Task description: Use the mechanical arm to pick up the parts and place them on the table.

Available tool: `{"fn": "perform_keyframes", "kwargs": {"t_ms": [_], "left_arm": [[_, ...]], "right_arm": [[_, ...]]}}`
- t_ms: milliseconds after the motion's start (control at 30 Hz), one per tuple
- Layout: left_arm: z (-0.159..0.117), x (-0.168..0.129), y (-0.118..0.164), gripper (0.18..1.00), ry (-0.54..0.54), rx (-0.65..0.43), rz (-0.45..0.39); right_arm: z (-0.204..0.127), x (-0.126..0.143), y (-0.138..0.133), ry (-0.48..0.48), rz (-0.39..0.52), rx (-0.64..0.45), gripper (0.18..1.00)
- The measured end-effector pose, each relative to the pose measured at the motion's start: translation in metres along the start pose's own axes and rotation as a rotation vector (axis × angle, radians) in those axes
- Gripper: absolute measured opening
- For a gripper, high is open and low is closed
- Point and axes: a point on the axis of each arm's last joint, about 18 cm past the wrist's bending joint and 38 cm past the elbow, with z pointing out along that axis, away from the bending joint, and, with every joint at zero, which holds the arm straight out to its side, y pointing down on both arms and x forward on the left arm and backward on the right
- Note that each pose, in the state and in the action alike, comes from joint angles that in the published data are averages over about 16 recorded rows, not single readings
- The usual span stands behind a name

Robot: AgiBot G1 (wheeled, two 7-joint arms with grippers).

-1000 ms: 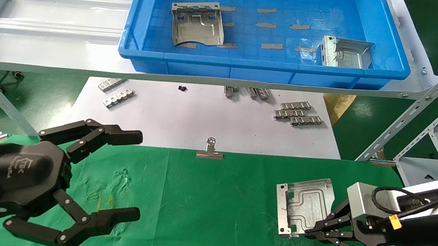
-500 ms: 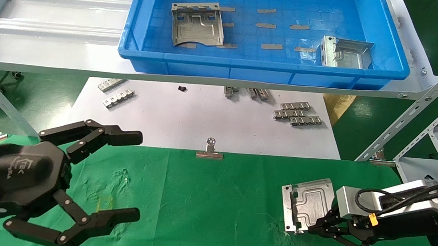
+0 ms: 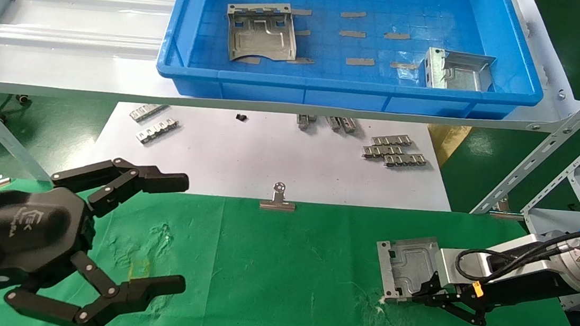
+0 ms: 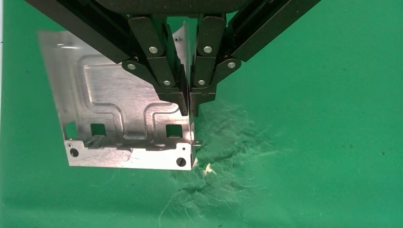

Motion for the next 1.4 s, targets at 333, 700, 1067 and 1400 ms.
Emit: {"fn": "perform_keyframes", "kwargs": {"t_ms": [333, 700, 1067, 1400], "left_arm": [[0.0, 0.0, 0.0, 1.001, 0.0, 0.0, 0.0], [0.0, 0.0, 0.0, 1.001, 0.0, 0.0, 0.0], [0.0, 0.0, 0.0, 1.001, -0.001, 0.0, 0.0], [0.0, 0.0, 0.0, 1.001, -0.001, 0.0, 0.0]], "right_arm": [[-0.012, 0.008, -0.013, 0.021, -0.016, 0.051, 0.265], [-0.027, 0.008, -0.027, 0.075, 0.057, 0.208, 0.449], [-0.025, 0.007, -0.029, 0.081, 0.071, 0.239, 0.714], [-0.01, -0.001, -0.042, 0.078, 0.099, 0.342, 0.892]]}}
